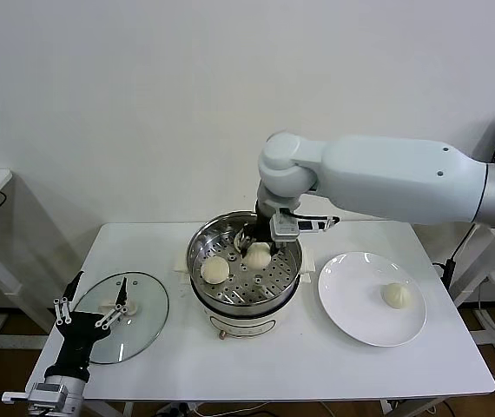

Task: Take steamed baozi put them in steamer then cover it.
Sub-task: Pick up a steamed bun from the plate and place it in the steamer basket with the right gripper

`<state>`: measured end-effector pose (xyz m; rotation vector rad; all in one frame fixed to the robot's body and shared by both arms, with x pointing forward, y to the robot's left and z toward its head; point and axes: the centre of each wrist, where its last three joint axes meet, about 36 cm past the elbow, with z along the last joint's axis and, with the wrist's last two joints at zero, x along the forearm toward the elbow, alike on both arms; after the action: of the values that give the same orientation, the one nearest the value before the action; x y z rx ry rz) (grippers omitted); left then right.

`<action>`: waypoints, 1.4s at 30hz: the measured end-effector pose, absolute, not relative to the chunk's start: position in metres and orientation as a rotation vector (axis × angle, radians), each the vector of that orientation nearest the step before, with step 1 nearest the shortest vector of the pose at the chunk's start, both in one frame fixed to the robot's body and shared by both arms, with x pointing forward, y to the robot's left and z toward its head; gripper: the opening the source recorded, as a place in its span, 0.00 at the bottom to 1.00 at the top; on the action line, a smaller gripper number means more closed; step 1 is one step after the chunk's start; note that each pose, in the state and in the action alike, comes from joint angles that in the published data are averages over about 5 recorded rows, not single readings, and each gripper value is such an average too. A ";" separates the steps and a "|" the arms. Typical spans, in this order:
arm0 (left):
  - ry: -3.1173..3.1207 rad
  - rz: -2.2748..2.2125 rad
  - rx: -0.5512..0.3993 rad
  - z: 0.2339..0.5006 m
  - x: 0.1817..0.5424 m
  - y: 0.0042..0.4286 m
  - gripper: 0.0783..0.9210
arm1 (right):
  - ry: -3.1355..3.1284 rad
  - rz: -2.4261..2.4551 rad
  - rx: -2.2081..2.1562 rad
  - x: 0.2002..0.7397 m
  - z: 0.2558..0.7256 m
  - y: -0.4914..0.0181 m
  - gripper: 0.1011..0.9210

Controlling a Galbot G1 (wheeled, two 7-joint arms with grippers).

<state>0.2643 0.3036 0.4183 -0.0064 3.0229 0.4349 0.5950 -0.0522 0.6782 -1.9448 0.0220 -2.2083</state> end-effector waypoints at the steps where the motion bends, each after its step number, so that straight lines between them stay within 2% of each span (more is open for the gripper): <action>1: 3.023 0.435 -0.007 0.418 0.265 0.304 0.88 | 0.017 -2.202 -1.951 0.594 0.676 -0.051 0.65; 37: 3.032 0.441 -0.024 0.415 0.266 0.308 0.88 | -0.040 -2.124 -2.071 0.588 0.610 -0.012 0.65; 39: 3.033 0.441 -0.024 0.415 0.265 0.308 0.88 | -0.036 -2.127 -2.072 0.588 0.610 -0.012 0.67; 42: 3.033 0.440 -0.025 0.415 0.265 0.308 0.88 | -0.026 -2.133 -2.070 0.588 0.612 -0.013 0.75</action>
<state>0.2654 0.3082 0.4149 -0.0249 3.0334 0.4397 0.5879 -0.0126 0.6115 -2.0703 -0.0258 -2.1329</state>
